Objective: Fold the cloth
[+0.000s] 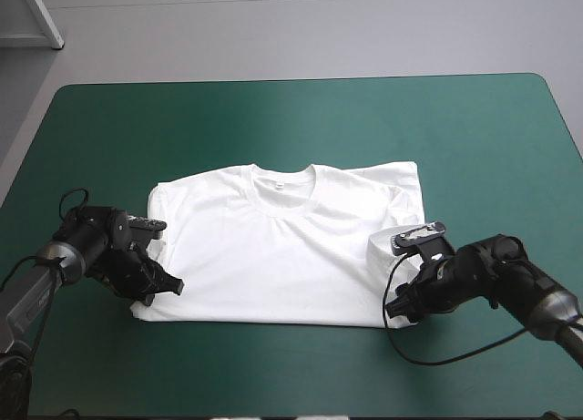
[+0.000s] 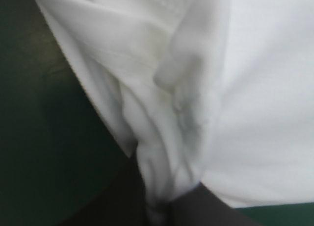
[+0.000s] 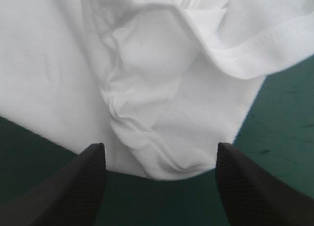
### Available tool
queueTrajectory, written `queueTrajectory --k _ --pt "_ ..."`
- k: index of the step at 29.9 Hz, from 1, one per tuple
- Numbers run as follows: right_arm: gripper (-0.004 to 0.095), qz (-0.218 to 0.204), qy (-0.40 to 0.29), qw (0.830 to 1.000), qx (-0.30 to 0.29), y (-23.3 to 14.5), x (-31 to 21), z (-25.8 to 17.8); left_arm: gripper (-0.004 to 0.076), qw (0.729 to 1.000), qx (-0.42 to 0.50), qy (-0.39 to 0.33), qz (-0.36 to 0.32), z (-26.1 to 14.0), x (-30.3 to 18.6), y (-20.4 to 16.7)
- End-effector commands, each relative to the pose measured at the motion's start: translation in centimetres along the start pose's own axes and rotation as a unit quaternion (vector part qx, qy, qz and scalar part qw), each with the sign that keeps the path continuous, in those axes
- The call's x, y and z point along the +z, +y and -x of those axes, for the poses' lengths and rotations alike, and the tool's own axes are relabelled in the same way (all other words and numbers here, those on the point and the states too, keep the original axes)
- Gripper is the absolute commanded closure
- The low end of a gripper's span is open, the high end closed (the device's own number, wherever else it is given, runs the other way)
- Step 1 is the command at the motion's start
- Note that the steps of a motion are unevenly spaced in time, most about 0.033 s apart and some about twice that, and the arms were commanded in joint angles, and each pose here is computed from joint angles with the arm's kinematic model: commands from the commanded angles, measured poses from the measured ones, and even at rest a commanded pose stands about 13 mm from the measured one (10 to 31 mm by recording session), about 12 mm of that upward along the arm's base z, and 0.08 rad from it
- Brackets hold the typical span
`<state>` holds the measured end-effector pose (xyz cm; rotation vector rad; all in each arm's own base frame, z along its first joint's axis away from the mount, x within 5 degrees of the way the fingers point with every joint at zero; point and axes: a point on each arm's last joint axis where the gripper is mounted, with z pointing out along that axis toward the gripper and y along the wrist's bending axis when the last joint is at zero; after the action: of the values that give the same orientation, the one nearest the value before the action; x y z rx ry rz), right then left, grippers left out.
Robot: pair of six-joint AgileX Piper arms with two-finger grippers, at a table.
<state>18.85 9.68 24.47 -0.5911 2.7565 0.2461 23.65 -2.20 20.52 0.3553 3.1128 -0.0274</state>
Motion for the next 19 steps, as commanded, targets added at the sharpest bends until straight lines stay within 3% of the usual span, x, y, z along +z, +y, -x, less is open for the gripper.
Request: queueTrajectory --k 1,6,13,19 --pt "0.0348 0.027 0.006 1.0 -0.002 0.4 1.1 1.1 0.0705 1.0 0.006 -0.014 0.011 0.2 0.0 0.1" --pt "0.0501 0.028 0.033 0.999 0.003 0.3 2.6 1.3 0.0705 0.999 0.006 -0.029 0.013 0.5 -0.1 0.2" --pt "0.0915 0.004 0.03 0.999 -0.012 -0.1 2.6 1.3 0.0705 0.998 0.003 -0.067 0.018 1.1 -0.2 0.2" --pt "0.0924 -0.024 0.048 0.999 0.002 -0.6 2.2 0.9 0.0705 0.996 0.001 -0.084 0.021 0.4 -1.5 0.1"
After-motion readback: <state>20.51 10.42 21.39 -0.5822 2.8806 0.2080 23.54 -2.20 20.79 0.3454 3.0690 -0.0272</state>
